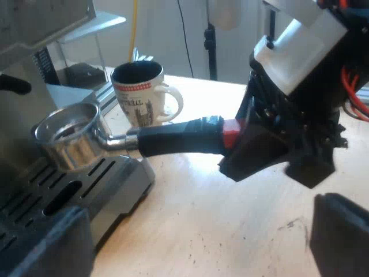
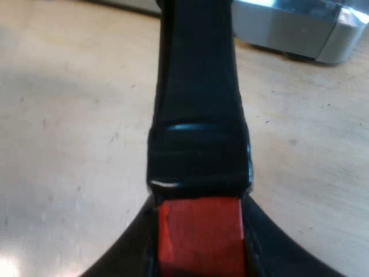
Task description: Grind coffee beans and then tamp
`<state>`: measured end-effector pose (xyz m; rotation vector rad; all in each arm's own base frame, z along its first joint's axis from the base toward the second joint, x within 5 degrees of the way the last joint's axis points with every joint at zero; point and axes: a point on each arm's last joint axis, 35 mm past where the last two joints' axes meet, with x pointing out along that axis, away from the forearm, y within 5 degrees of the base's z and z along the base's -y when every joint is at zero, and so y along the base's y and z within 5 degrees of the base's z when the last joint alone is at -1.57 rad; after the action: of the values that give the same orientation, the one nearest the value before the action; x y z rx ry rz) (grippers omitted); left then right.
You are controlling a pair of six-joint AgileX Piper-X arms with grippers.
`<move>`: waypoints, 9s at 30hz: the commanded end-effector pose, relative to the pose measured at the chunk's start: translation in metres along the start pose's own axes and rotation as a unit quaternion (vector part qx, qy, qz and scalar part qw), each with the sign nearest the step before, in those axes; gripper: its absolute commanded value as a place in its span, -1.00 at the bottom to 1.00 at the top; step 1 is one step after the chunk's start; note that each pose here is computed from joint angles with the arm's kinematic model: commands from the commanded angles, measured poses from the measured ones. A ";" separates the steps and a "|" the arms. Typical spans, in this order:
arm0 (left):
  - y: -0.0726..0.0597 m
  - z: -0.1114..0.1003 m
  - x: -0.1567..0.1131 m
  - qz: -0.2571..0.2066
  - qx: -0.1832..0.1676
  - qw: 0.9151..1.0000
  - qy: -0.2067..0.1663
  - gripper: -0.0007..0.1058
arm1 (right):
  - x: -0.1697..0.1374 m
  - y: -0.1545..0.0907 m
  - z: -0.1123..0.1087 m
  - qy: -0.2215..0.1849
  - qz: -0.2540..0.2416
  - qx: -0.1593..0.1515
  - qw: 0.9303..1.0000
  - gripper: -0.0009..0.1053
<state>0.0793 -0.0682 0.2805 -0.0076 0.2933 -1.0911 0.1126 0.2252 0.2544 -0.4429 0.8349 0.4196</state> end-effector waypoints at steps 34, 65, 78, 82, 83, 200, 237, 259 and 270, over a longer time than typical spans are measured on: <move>0.034 -0.017 0.046 0.067 -0.092 0.978 0.176 0.53 | 0.045 0.026 -0.067 -0.039 0.117 -0.178 0.976 -0.98; 0.044 -0.027 0.062 0.062 -0.110 0.970 0.208 0.53 | 0.045 0.013 -0.093 0.170 0.064 -0.194 0.964 0.37; 0.041 0.018 0.056 0.077 -0.084 0.980 0.165 0.53 | -0.005 0.009 -0.038 -0.014 0.115 -0.147 0.982 0.36; 0.040 0.034 0.049 0.123 -0.083 0.972 0.184 0.53 | -0.012 0.013 -0.021 -0.096 0.132 -0.155 0.974 0.36; 0.040 0.037 0.047 0.138 -0.083 0.968 0.193 0.53 | -0.010 0.015 -0.018 -0.116 0.135 -0.160 0.971 0.36; 0.046 0.004 0.169 0.095 -0.159 0.916 0.355 -0.98 | 0.030 -0.005 -0.102 -0.204 0.136 -0.114 0.963 0.36; 0.037 0.014 0.141 0.093 -0.143 0.909 0.379 -0.98 | 0.020 -0.001 -0.086 -0.223 0.157 -0.087 0.958 0.36; 0.115 -0.006 0.079 0.253 -0.229 0.859 0.381 -0.98 | 0.023 0.030 -0.039 -0.275 0.202 -0.130 0.931 0.36; 0.136 -0.042 0.084 0.262 -0.260 0.833 0.412 -0.98 | 0.046 0.049 -0.034 -0.263 0.210 -0.113 0.935 0.36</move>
<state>0.2208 -0.0721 0.2017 0.0537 1.2984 -0.3738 0.0926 0.2521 0.1792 -0.3671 0.3851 0.9787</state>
